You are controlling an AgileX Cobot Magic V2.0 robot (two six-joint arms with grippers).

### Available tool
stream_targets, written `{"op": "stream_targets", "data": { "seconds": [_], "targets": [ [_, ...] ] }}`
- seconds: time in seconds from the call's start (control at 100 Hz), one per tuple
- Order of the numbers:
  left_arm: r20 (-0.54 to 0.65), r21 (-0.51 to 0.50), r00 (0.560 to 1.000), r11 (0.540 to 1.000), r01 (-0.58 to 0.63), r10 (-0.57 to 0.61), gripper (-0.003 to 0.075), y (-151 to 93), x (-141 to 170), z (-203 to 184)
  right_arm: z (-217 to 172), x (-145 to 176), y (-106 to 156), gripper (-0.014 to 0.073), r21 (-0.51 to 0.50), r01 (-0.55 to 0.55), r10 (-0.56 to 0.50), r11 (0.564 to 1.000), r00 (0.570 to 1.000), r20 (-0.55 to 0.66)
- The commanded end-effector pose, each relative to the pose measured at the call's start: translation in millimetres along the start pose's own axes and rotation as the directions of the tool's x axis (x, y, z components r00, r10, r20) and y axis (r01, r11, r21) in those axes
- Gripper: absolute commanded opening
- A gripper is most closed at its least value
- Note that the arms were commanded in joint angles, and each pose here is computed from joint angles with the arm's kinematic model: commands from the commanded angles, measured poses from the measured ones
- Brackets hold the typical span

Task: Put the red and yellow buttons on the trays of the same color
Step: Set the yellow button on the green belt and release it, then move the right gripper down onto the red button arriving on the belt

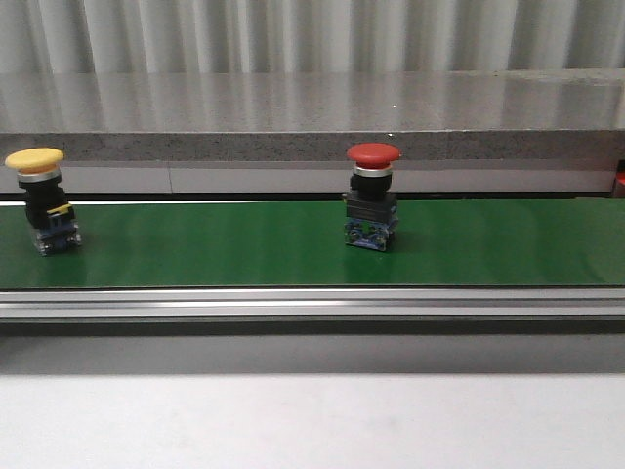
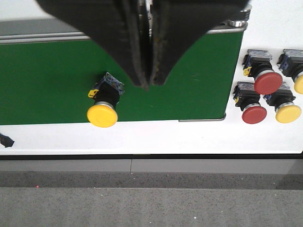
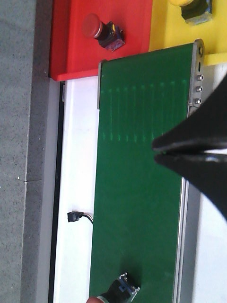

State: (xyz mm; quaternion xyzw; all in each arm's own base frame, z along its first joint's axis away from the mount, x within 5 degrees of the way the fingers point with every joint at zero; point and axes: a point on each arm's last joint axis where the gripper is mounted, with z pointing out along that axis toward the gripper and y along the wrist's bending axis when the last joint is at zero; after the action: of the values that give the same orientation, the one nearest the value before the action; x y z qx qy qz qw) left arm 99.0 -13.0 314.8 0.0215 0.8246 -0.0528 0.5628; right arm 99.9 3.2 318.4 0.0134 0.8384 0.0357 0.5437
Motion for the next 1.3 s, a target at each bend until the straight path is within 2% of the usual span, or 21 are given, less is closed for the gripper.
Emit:
{"op": "stream_targets", "data": {
  "seconds": [0.0, 0.18, 0.25, 0.34, 0.46, 0.53, 0.55, 0.67, 0.84, 1.05, 1.19, 1.29],
  "targets": [
    [0.097, 0.023, 0.995, 1.0, -0.005, 0.003, -0.002, -2.7, -14.6, -3.0, -4.9, -15.0, 0.3, -0.0067, 0.005, 0.007, -0.008, 1.0, 0.994, 0.11],
    [0.097, 0.023, 0.995, 1.0, -0.005, 0.003, -0.002, -2.7, -14.6, -3.0, -4.8, -14.3, 0.4, -0.0058, 0.004, 0.007, -0.008, 1.0, 0.995, 0.102],
    [0.097, 0.023, 0.995, 1.0, -0.005, 0.003, -0.002, -2.7, -14.6, -3.0, -4.7, -12.9, 0.5, -0.0002, 0.002, 0.008, -0.008, 1.0, 0.996, 0.087],
    [0.097, 0.023, 0.995, 1.0, -0.005, 0.003, -0.002, -2.7, -14.6, -3.0, -4.6, -11.5, 0.7, 0.0158, 0.0, 0.008, -0.008, 1.0, 0.997, 0.071],
    [0.097, 0.023, 0.995, 1.0, -0.005, 0.003, -0.002, -2.7, -14.6, -3.0, -4.6, -11.3, 1.0, 0.049, -0.004, 0.003, -0.003, 1.0, 0.998, 0.069],
    [0.097, 0.023, 0.995, 1.0, -0.005, 0.003, -0.002, -2.7, -14.6, -3.0, -4.6, -11.9, 2.1, 0.0647, -0.017, -0.018, 0.019, 1.0, 0.997, 0.075],
    [0.097, 0.023, 0.995, 1.0, -0.005, 0.003, -0.002, -2.7, -14.6, -3.0, -4.7, -12.1, 2.4, 0.0669, -0.021, -0.023, 0.024, 1.0, 0.997, 0.077],
    [0.097, 0.023, 0.995, 1.0, -0.005, 0.003, -0.002, -2.7, -14.6, -3.0, -3.3, -14.5, 2.7, 0.0628, -0.025, -0.032, 0.033, 0.999, 0.996, 0.08],
    [0.097, 0.023, 0.995, 1.0, -0.005, 0.003, -0.002, -2.7, -14.6, -3.0, 9.1, -27.5, 3.1, 0.0625, -0.033, -0.018, 0.019, 0.999, 0.999, 0.028],
    [0.097, 0.023, 0.995, 1.0, -0.005, 0.003, -0.002, -2.7, -14.6, -3.0, 44.2, -47.0, 6.3, 0.0625, -0.097, 0.044, -0.056, 0.994, 0.991, -0.121],
    [0.095, 0.023, 0.995, 1.0, -0.005, 0.003, -0.002, -2.7, -14.6, -2.5, 78.6, -52.8, 8.0, 0.0625, -0.146, 0.009, -0.043, 0.989, 0.972, -0.23],
    [0.095, 0.023, 0.995, 1.0, -0.005, 0.003, -0.002, -2.7, -14.6, -2.5, 103.4, -51.4, 13.2, 0.0625, -0.189, 0.024, -0.08, 0.982, 0.951, -0.297]
  ]
}}
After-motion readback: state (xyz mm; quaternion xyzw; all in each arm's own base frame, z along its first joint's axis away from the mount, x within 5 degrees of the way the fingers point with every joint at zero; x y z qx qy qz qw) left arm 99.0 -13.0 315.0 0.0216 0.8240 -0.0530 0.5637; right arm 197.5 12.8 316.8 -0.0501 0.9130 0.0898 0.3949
